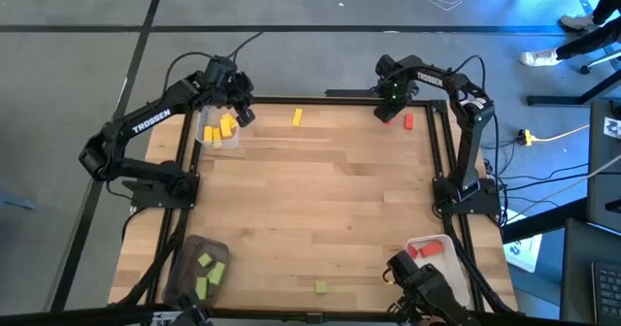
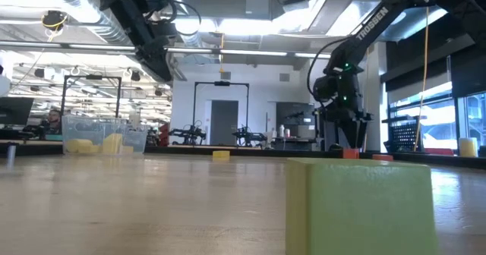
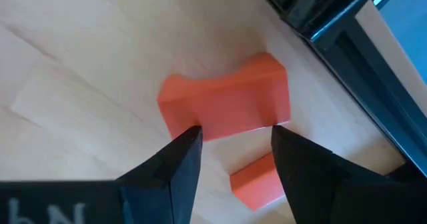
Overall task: Sort & place blocks by color
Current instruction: Put the orange block into the white bin
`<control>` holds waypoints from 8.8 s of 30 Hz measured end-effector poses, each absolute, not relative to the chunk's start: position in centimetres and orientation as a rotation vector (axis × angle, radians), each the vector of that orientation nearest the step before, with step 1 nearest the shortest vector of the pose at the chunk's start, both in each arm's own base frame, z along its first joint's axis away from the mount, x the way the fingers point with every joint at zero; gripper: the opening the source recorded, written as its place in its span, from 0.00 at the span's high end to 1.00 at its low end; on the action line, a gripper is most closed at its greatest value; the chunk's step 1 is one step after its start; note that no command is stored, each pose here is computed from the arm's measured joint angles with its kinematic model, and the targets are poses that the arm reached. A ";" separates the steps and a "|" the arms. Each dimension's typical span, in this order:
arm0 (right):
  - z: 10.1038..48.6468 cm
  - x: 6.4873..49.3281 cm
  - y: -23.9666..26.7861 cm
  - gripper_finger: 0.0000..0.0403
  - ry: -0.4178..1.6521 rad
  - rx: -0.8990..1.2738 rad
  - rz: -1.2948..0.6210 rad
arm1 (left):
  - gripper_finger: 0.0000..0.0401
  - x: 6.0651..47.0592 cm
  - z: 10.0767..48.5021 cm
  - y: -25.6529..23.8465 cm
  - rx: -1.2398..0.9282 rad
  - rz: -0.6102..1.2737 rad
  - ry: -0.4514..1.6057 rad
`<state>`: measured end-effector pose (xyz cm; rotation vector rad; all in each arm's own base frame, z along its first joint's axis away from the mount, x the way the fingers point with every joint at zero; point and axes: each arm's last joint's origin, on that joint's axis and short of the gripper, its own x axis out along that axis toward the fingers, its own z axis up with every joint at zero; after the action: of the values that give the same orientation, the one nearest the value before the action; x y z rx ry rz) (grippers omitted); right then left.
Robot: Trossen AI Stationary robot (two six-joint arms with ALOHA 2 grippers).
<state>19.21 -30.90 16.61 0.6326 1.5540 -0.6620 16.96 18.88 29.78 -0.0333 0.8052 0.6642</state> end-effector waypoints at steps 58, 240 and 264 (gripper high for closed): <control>19.5 31.8 -21.7 0.54 1.086 1.487 -1.308 | 0.79 17.6 30.1 18.4 0.093 0.358 0.724; 30.8 23.7 4.4 0.66 1.939 1.458 -0.438 | 0.79 18.7 30.9 17.6 0.201 0.055 0.529; 17.8 16.3 9.4 0.66 2.195 1.301 -0.298 | 0.79 21.0 32.6 16.6 0.117 0.129 0.368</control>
<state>16.28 9.37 17.75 1.3010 2.1954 -0.2984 21.02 16.57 32.57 0.1172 0.3685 0.1289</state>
